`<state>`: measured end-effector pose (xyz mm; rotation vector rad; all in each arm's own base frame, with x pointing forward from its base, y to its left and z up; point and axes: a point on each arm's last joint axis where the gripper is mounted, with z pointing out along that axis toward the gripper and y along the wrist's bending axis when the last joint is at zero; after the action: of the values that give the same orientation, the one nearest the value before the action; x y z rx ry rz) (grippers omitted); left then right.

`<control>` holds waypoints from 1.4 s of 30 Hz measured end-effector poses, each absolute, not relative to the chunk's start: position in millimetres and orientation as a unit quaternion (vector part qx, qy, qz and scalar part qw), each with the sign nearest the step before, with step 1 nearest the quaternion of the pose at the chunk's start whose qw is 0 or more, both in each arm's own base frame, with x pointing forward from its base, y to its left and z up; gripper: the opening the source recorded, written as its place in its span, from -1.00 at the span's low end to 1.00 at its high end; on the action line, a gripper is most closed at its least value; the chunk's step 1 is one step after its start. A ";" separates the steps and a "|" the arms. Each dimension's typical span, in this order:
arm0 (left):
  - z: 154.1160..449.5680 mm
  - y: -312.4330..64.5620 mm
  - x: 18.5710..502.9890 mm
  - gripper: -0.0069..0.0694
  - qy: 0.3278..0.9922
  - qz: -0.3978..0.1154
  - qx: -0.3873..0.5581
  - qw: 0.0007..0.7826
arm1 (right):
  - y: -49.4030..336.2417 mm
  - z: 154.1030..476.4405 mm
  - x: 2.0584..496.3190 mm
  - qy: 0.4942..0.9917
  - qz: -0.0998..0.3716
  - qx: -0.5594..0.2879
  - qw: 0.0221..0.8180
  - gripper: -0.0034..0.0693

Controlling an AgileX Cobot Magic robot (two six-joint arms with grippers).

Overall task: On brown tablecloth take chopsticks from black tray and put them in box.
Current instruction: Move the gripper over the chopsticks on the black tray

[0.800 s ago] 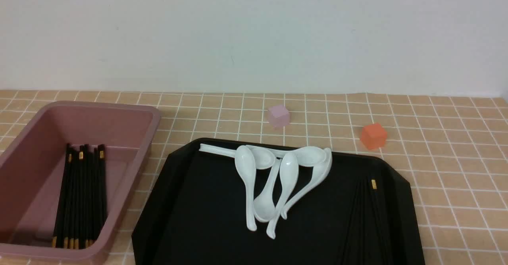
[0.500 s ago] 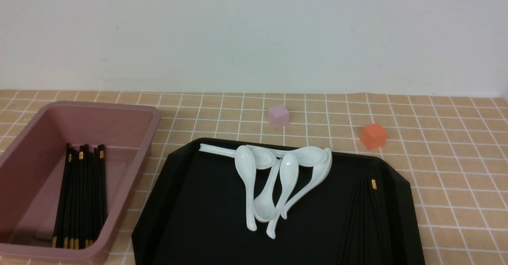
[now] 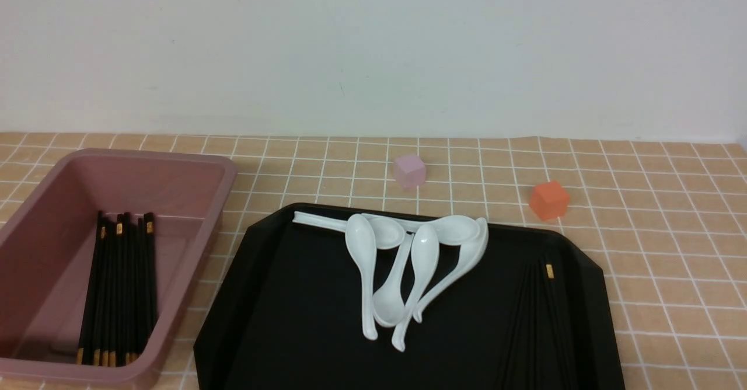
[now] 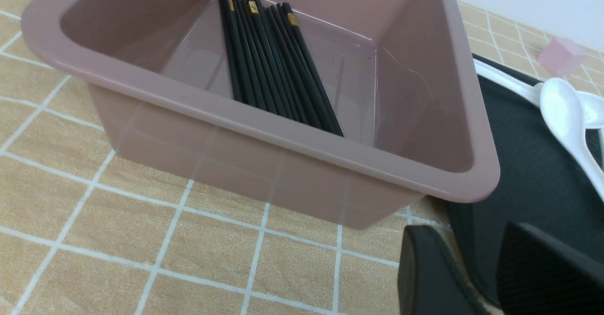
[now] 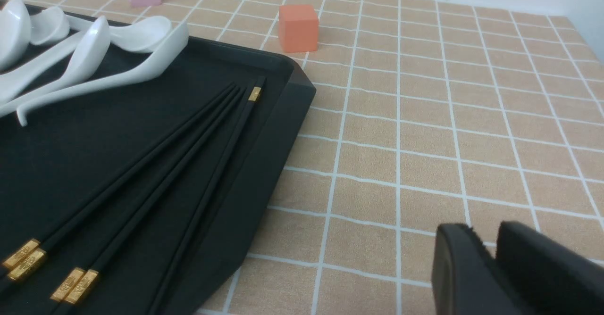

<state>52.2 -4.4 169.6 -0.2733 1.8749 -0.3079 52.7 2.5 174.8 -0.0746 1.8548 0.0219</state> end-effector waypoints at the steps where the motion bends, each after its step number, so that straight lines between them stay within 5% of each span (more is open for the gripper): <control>1: 169.6 -4.4 52.2 -0.20 0.800 -0.131 -0.117 0.574 | 2.5 174.8 52.7 0.800 0.009 -0.032 0.599 -0.52; 21: 169.6 -4.4 52.2 -0.20 0.800 -0.131 -0.117 0.574 | 2.7 174.8 52.7 0.800 0.012 -0.030 0.599 -0.48; 24: 169.6 -4.4 52.2 -0.20 0.800 -0.131 -0.117 0.574 | 5.5 175.9 52.9 0.796 0.064 0.013 0.602 -0.47; 29: 169.6 -4.4 52.2 -0.20 0.800 -0.131 -0.117 0.574 | 14.2 183.8 53.9 0.734 0.291 0.213 0.576 -0.45; 32: 169.6 -4.4 52.2 -0.20 0.800 -0.131 -0.117 0.574 | 16.6 186.7 53.9 0.702 0.364 0.275 0.547 -0.44; 42: 169.6 -4.4 52.2 -0.20 0.800 -0.131 -0.117 0.574 | 20.6 200.0 51.4 0.690 0.399 0.276 0.537 -0.43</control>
<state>52.2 -4.4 169.6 -0.2733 1.8749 -0.3079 51.4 20.6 200.0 0.6571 1.6413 0.9493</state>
